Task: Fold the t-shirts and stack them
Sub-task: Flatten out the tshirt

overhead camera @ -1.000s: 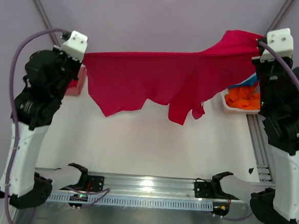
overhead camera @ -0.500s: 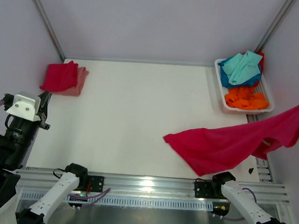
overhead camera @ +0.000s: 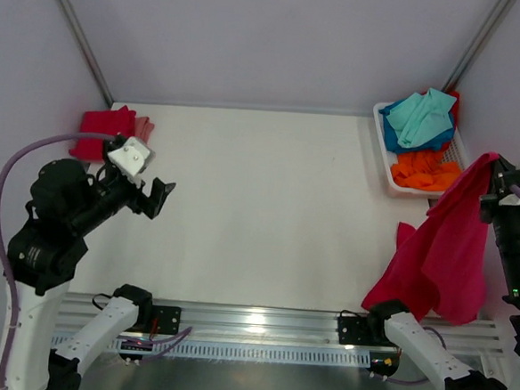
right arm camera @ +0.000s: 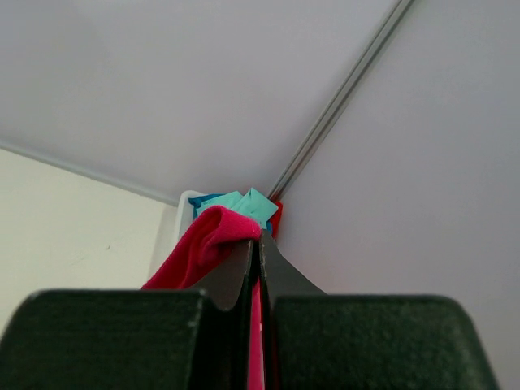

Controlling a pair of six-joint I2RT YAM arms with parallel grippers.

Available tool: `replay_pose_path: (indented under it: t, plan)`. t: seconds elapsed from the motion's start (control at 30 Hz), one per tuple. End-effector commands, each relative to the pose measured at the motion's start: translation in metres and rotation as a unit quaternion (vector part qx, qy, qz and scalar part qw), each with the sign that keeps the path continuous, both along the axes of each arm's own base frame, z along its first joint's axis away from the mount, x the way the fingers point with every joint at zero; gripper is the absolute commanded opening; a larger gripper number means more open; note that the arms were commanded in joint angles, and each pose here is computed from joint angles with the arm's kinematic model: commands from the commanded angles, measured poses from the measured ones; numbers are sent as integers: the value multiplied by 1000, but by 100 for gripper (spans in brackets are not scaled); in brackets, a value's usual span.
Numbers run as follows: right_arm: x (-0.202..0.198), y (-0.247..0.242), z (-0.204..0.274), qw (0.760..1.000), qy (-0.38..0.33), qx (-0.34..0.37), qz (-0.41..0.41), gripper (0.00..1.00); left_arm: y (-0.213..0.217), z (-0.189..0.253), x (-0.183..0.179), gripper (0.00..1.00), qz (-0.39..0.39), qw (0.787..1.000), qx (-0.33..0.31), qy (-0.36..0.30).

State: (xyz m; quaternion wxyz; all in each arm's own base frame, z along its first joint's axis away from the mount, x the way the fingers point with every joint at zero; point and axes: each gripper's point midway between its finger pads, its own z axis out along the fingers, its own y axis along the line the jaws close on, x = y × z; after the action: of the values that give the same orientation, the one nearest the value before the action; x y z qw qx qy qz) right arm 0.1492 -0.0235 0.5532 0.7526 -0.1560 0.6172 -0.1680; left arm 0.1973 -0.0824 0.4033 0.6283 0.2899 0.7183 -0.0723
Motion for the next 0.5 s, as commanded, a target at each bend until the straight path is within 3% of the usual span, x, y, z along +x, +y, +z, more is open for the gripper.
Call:
replay_pose_path:
  t: [0.0, 0.17, 0.47]
  plan:
    - [8, 4, 18, 1000, -21, 9, 6, 3, -44, -19, 14, 82, -99, 993, -40, 57]
    - [46, 15, 29, 1000, -22, 17, 0, 3, -74, -53, 41, 79, -134, 977, -80, 142]
    - [117, 33, 67, 999, -45, 16, -13, 3, -122, -91, 81, 76, -192, 953, -107, 209]
